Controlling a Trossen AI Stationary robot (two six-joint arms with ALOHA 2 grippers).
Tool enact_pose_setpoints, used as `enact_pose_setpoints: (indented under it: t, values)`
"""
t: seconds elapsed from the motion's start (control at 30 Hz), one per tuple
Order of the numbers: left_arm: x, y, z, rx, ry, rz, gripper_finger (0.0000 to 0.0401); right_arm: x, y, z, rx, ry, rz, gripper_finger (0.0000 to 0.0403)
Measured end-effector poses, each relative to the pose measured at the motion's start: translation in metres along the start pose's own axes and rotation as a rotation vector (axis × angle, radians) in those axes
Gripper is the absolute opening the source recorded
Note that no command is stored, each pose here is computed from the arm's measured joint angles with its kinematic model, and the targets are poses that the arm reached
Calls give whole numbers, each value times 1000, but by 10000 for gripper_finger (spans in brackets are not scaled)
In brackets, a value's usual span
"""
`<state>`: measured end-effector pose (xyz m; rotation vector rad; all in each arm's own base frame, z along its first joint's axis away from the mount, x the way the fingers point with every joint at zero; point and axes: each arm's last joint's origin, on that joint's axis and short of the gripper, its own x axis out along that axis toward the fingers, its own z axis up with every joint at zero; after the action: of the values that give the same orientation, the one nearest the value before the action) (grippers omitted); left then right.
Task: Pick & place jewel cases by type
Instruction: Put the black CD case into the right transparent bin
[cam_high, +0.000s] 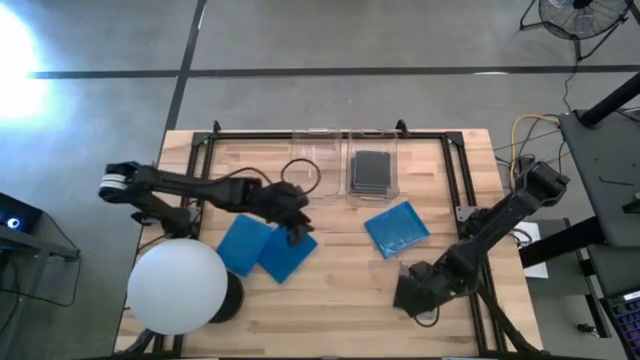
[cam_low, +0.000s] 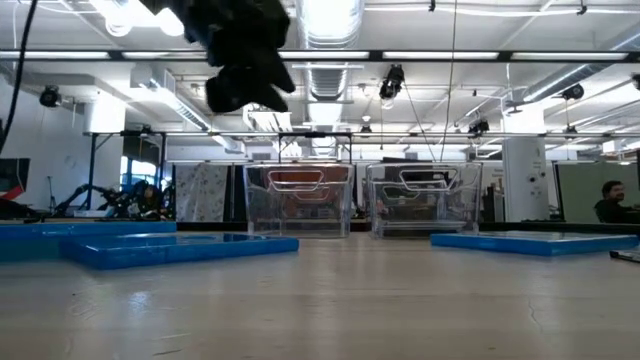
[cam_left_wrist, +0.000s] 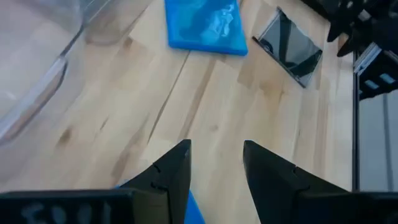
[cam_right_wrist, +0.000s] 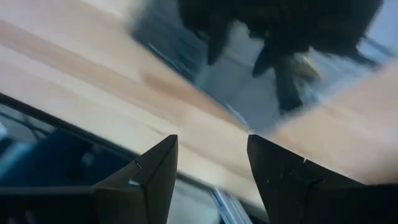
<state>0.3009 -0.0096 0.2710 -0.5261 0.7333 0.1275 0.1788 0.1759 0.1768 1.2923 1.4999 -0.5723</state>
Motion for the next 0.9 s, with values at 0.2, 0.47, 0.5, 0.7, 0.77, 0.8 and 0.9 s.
enact_pose_setpoints:
  t: [0.2, 0.47, 0.5, 0.7, 0.77, 0.8, 0.9]
  values:
    - [-8, 17, -37, -83, 27, 32, 128, 16, -3, -4, 56, 53, -101, 189]
    - [-6, 18, -67, -118, 59, 3, 128, 28, 7, -8, 85, 30, -128, 189]
    - [-6, 16, -69, -113, 67, 0, 128, 31, 7, -7, 77, 26, -136, 189]
    - [-6, 9, -73, -91, 67, -30, 128, 45, 7, -3, 84, -1, -185, 189]
    - [-6, 8, -73, -89, 63, -37, 128, 48, 7, -3, 89, -4, -197, 189]
    - [-6, 7, -73, -89, 58, -42, 128, 49, 7, -2, 87, -4, -201, 189]
    - [-4, 6, -72, -89, 43, -54, 128, 51, 8, -1, 53, -23, -191, 189]
